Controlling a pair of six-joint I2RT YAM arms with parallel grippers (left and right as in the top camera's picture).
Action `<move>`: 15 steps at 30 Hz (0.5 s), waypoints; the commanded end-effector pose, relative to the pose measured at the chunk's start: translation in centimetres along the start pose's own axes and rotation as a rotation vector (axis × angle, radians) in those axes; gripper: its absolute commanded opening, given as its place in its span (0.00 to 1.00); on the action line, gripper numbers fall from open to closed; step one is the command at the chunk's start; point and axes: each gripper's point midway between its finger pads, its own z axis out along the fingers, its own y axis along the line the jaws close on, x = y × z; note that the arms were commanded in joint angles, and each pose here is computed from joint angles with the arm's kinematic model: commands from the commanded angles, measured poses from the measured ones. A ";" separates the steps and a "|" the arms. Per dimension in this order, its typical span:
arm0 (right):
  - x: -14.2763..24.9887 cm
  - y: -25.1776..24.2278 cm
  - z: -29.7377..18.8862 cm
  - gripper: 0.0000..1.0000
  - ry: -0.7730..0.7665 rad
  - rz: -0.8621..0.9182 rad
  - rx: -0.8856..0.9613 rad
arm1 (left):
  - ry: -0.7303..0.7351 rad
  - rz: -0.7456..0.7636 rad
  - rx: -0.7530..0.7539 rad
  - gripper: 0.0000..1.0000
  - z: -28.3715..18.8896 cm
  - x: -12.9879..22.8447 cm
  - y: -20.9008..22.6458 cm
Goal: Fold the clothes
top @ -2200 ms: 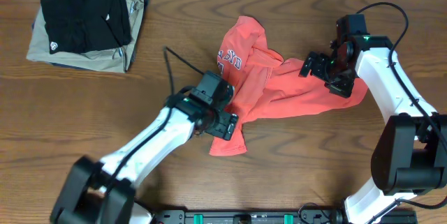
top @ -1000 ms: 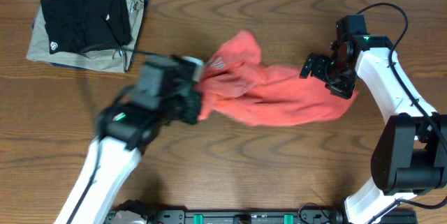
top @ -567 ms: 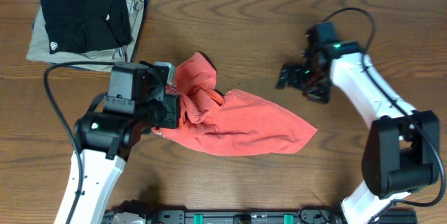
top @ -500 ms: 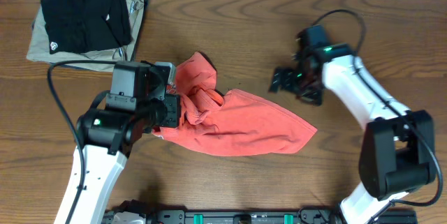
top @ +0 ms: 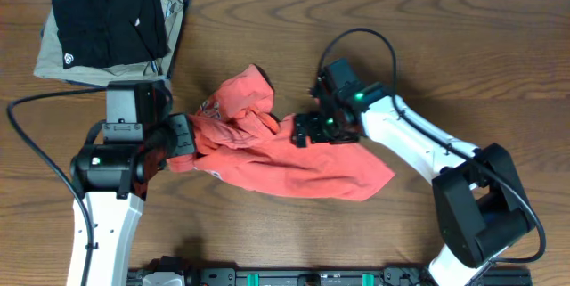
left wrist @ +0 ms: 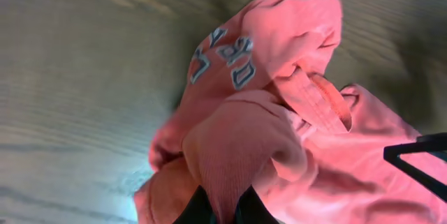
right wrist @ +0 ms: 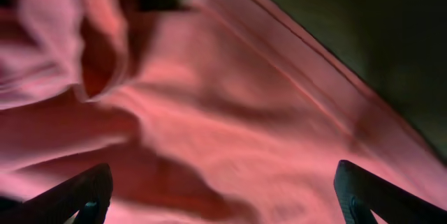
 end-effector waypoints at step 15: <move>-5.6 0.6 0.2 0.92 -0.271 -0.031 0.079 | 0.046 -0.034 -0.046 0.06 0.9 0.6 1.1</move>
